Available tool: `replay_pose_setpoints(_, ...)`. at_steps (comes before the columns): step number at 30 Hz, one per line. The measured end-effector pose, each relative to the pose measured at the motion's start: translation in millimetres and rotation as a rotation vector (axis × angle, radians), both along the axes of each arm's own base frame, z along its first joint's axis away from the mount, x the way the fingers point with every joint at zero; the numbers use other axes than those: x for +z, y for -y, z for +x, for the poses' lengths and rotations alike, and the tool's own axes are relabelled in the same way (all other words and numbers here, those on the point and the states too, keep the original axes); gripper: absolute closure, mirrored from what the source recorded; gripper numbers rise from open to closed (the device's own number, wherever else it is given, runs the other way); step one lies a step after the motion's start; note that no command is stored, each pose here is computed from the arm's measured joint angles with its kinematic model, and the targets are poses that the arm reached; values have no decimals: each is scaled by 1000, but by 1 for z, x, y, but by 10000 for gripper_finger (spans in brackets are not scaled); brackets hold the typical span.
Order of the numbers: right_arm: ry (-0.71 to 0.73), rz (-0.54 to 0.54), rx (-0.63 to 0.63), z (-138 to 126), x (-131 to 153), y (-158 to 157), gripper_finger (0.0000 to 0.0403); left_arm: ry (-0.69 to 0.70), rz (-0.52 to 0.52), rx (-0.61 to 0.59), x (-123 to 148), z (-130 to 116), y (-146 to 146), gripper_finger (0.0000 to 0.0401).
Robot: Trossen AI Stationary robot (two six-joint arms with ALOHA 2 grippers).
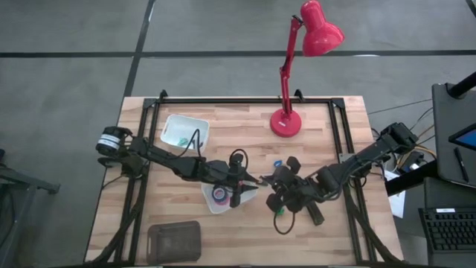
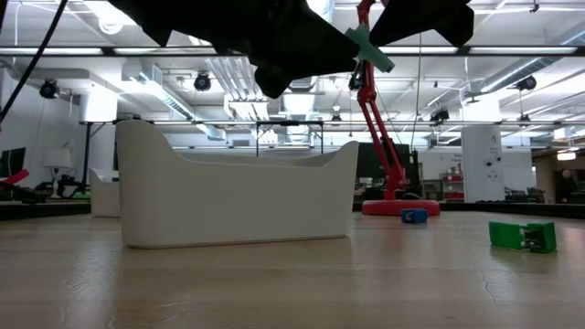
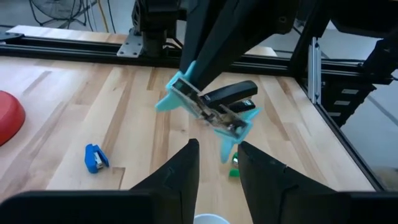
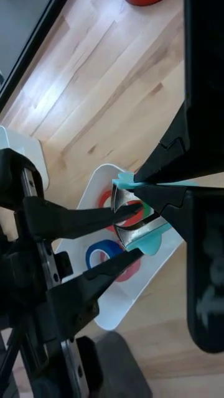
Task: Pick and place Stapler, Stapler remover, tape
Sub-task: Put the light blue staple remover into the top white bin
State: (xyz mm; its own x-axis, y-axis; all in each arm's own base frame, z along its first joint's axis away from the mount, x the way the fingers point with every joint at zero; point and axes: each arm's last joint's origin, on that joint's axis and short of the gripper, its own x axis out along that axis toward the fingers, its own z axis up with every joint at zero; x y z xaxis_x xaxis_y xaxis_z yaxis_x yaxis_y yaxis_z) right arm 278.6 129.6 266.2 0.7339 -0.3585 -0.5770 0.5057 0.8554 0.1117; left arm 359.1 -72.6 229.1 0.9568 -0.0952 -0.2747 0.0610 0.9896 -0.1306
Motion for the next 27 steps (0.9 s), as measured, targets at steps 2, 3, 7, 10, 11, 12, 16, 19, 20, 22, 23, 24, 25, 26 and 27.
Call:
replay_pose_setpoints(2, -1, -6, 3, 0, -1, 1, 394, -1, 0, 0, 0, 0, 0, 294)
replay_pose_setpoints(3, -2, -6, 4, 0, -1, 1, 394, -1, 1, 0, 0, 0, 0, 296)
replay_pose_setpoints(7, -2, -4, 6, 0, -1, 0, 394, -1, 0, 0, 0, 0, 0, 313)
replay_pose_setpoints(10, -3, -4, 6, 0, -1, 0, 394, -1, 1, -1, 0, 0, 0, 332)
replay_pose_setpoints(11, -3, -4, 6, 0, -1, 0, 394, -1, 2, -1, 0, 0, 0, 340)
replay_pose_setpoints(12, -3, -4, 6, 0, -1, 0, 394, -1, 5, -2, 0, 0, 0, 348)
replay_pose_setpoints(16, -4, -3, 4, 0, -2, 1, 394, -2, 10, -5, 0, 0, 0, 383)
replay_pose_setpoints(19, -6, -3, 4, 0, -3, 1, 394, -2, 11, -6, -1, 0, 0, 394)
replay_pose_setpoints(20, -7, -4, 3, 0, -4, 1, 394, -2, 12, -6, -1, 0, 0, 394)
replay_pose_setpoints(22, -8, -4, -1, 0, -4, 2, 394, -1, 20, -9, -1, 0, 0, 391)
replay_pose_setpoints(23, -8, -4, -1, 0, -5, 2, 394, -1, 27, -10, -1, 0, 0, 391)
replay_pose_setpoints(24, -9, -5, -1, 0, -5, 2, 394, -2, 32, -11, -1, 0, 0, 392)
replay_pose_setpoints(25, -9, -6, -2, 0, -5, 3, 394, -1, 33, -11, -1, 0, 0, 394)
replay_pose_setpoints(26, -9, -9, -4, 0, -6, 3, 394, -2, 33, -10, -1, 0, 0, 396)
replay_pose_setpoints(27, -9, -11, -5, 0, -6, 3, 394, -2, 33, -11, -1, 0, 0, 396)
